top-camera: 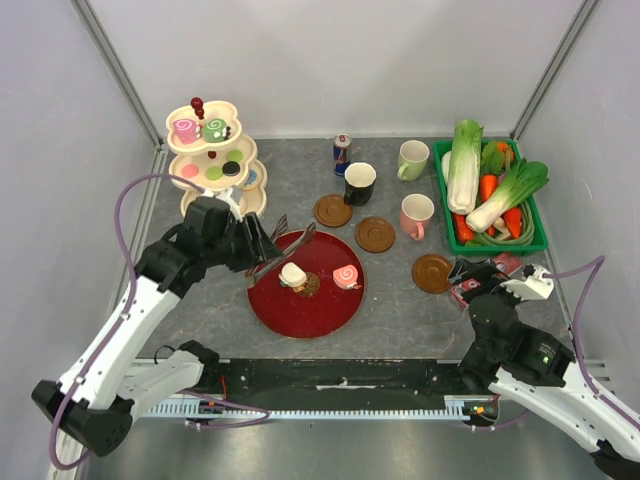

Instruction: Serve the afternoon tea

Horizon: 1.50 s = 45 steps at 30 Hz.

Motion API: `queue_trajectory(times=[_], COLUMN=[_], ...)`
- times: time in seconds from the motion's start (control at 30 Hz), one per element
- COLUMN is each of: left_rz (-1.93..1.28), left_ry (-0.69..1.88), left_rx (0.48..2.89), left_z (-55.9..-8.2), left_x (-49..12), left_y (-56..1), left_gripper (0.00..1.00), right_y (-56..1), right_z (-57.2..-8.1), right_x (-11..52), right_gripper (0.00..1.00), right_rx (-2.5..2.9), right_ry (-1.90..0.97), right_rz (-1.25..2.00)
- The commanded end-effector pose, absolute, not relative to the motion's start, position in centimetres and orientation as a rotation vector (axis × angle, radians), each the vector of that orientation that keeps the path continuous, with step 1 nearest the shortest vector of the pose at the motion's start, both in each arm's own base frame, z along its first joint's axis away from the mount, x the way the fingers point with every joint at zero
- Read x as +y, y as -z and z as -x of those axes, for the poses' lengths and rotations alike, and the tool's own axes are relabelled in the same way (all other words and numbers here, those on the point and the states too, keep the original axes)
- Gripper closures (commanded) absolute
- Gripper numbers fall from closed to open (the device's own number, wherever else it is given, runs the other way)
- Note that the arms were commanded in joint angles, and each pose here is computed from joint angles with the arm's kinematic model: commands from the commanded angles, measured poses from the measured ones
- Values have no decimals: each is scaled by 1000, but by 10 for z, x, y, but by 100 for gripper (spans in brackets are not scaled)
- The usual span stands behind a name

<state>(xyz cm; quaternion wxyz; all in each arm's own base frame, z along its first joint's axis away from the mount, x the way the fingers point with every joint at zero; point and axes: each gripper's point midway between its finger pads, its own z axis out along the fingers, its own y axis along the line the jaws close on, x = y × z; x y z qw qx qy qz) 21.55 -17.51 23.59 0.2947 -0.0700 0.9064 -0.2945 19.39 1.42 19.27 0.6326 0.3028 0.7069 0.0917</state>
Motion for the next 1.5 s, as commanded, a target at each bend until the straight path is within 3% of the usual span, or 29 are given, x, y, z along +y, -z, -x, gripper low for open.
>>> queue_trajectory(times=[0.0, 0.37, 0.83, 1.47], left_rz=[335, 429, 402, 328], left_ry=[631, 688, 858, 739], left_rx=[2453, 2556, 2521, 2649], left_z=[-189, -168, -173, -169], left_x=[-141, -146, -168, -162], left_y=[-212, -170, -181, -162], left_gripper=[43, 43, 40, 40], right_y=[-195, -195, -194, -195], right_z=[-195, -195, -195, -195], right_x=[15, 17, 17, 17], right_gripper=[2, 2, 2, 2], right_rx=[1602, 1602, 1603, 1602], right_ry=[-221, -239, -238, -238], right_rz=[-706, -701, -700, -702])
